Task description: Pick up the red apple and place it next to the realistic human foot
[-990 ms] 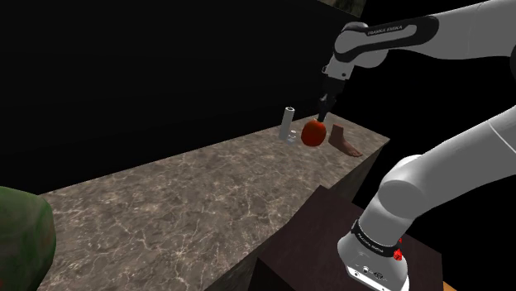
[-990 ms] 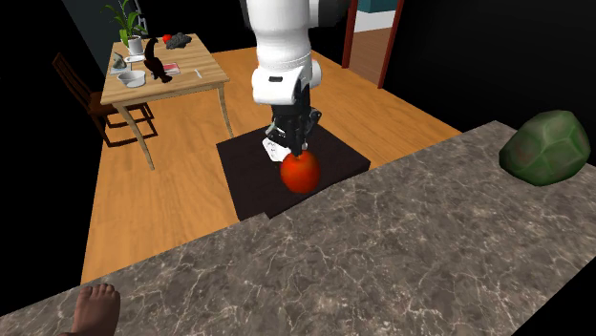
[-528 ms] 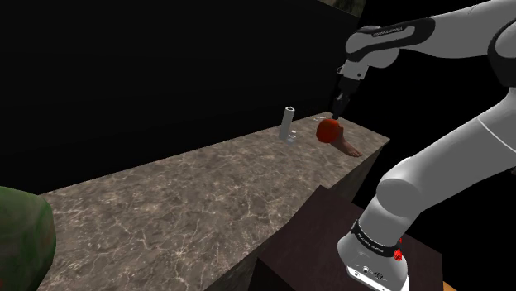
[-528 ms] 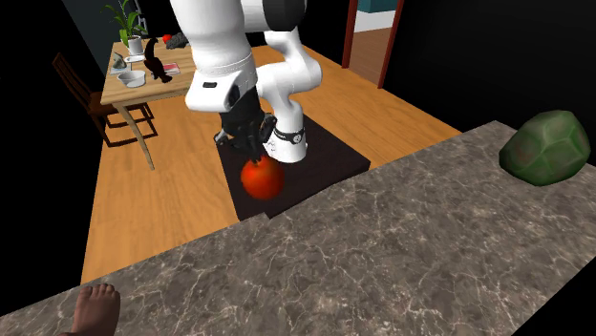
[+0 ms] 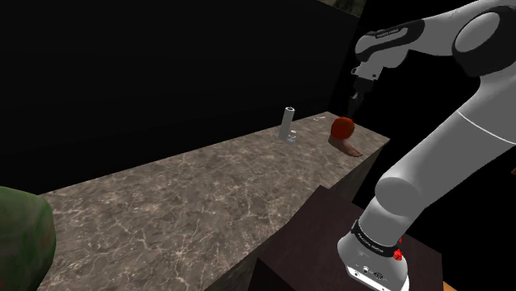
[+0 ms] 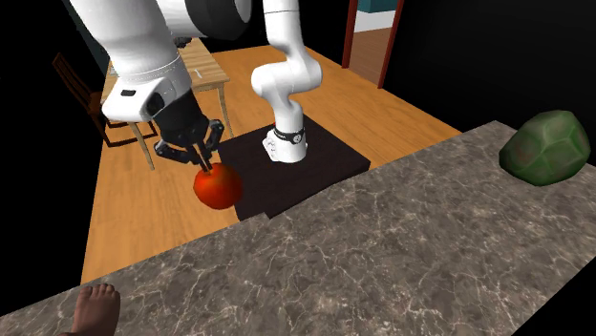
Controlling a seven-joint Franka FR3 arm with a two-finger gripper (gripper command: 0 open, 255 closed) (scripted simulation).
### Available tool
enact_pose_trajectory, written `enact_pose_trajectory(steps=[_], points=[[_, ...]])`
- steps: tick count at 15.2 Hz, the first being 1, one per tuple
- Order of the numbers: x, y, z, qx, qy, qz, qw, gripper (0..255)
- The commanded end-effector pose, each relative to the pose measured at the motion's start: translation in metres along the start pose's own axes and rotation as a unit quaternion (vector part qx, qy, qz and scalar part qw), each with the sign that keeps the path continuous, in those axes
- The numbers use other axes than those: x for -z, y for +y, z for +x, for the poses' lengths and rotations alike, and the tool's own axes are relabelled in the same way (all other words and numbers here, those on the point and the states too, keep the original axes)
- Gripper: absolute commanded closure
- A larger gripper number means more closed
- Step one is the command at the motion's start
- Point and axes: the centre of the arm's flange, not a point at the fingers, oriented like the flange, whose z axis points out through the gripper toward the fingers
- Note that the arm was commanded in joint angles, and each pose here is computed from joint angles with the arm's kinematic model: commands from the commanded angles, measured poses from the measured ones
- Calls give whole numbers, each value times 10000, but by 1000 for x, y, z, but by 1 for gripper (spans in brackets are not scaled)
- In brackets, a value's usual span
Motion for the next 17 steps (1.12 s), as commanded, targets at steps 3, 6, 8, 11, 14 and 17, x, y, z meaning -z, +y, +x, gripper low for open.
enact_pose_trajectory(steps=[3,6,8,11,14,17], points=[[5,51,-16,11,0,-5,10000,255],[9,88,-27,11,0,-5,10000,255],[12,114,-35,11,0,-5,10000,255],[16,148,-45,11,0,-5,10000,255],[0,150,-45,11,0,-5,10000,255],[-15,152,-45,11,0,-5,10000,255]])
